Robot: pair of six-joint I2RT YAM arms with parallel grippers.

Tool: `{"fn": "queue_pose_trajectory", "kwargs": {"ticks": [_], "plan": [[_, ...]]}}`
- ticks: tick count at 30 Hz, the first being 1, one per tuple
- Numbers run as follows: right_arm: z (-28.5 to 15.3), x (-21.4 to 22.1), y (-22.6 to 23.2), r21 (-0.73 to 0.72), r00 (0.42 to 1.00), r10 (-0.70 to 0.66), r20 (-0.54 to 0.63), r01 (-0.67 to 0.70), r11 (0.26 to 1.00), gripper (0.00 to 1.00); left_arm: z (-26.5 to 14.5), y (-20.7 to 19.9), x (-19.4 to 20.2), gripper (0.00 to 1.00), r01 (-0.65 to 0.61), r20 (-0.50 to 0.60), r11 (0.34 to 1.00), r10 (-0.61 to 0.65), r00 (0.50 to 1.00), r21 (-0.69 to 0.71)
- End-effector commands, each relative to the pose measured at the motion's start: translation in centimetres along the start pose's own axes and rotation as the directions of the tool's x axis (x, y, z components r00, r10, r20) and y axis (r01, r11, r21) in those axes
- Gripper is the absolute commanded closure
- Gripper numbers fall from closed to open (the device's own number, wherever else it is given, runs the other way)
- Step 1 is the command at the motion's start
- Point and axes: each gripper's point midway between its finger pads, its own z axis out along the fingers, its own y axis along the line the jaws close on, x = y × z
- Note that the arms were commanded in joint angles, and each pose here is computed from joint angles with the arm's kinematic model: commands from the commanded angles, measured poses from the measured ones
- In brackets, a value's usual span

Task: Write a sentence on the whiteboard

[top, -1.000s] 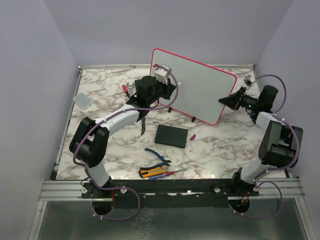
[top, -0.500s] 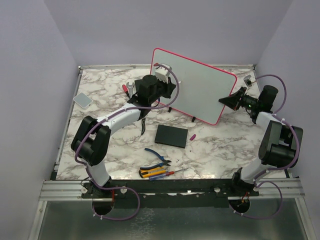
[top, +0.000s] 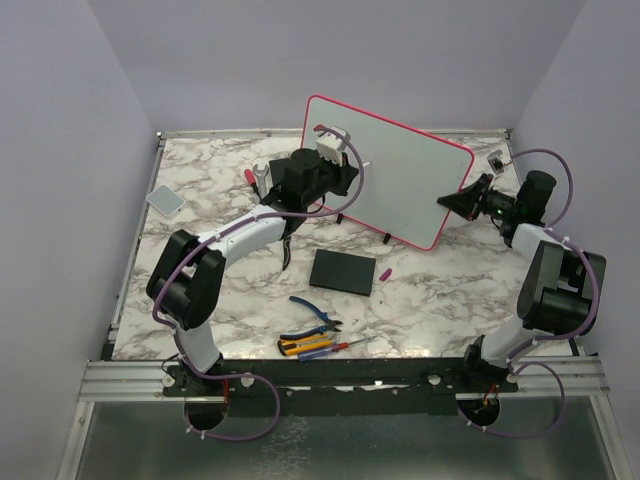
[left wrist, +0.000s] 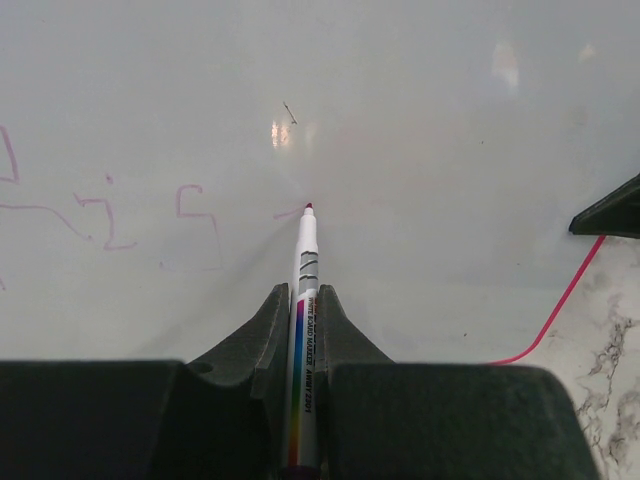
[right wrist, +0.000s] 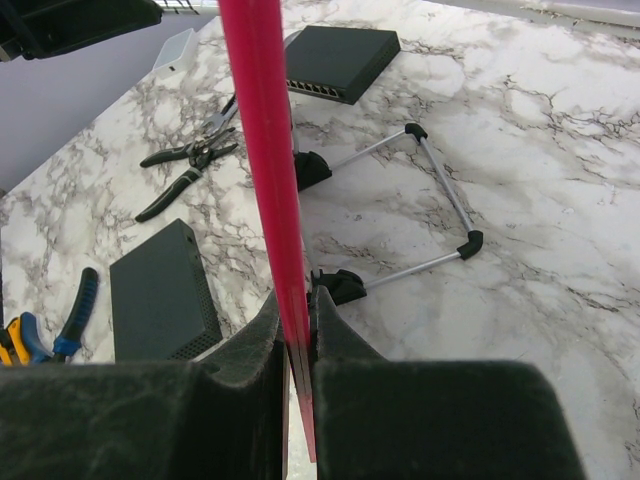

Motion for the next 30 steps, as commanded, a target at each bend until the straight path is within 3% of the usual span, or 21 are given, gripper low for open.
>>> {"fn": "queue_pose_trajectory", "kwargs": {"ticks": [1, 17, 30], "plan": [[0.1, 2.2, -1.5, 0.077, 0.998, 0.066, -0.026, -0.063, 0.995, 0.99, 0.3, 0.3, -1.4, 1.0, 0.004, 0.039, 1.0, -0.003, 0.999, -0.028], [0.1, 2.2, -1.5, 0.075, 0.998, 0.065, -0.026, -0.063, 0.995, 0.99, -0.7, 2.3, -1.9, 1.0, 0.034, 0.06, 0.993, -0.027, 0.998, -0.116], [0.2, 2.2, -1.5, 0.075, 0.997, 0.066, -0.028, -0.064, 0.995, 0.99, -1.6, 2.7, 0.4, 1.0, 0.035, 0.015, 0.991, -0.033, 0.999, -0.128]]}}
